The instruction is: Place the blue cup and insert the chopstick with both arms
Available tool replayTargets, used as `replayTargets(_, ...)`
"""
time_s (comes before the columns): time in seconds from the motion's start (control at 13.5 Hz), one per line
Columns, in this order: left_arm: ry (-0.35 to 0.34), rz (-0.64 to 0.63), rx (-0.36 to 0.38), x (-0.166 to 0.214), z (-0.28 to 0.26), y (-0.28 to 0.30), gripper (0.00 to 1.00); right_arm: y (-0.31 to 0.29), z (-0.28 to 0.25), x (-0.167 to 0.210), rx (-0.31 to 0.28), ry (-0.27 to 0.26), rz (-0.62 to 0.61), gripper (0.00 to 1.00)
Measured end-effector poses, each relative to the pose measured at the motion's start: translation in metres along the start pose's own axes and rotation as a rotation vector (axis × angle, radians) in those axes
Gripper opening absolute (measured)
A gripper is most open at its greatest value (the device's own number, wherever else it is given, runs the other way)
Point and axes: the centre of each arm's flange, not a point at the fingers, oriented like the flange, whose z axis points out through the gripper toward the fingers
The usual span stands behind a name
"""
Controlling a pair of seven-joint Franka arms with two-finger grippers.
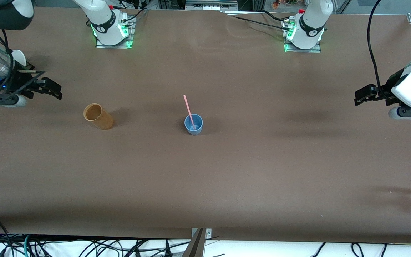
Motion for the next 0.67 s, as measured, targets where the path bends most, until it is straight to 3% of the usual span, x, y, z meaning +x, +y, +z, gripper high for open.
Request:
replayTargets(0.37, 0.0, -0.002, 0.0, 0.0001, -0.0002, -0.0013, 1.0, 0.0029, 0.002, -0.0087, -0.004, -0.072, 0.005, 1.0)
replayTargets(0.67, 0.0, -0.002, 0.0, 0.0001, -0.0002, -0.0012, 1.0, 0.0039, 0.0018, -0.0084, -0.003, -0.072, -0.003, 1.0)
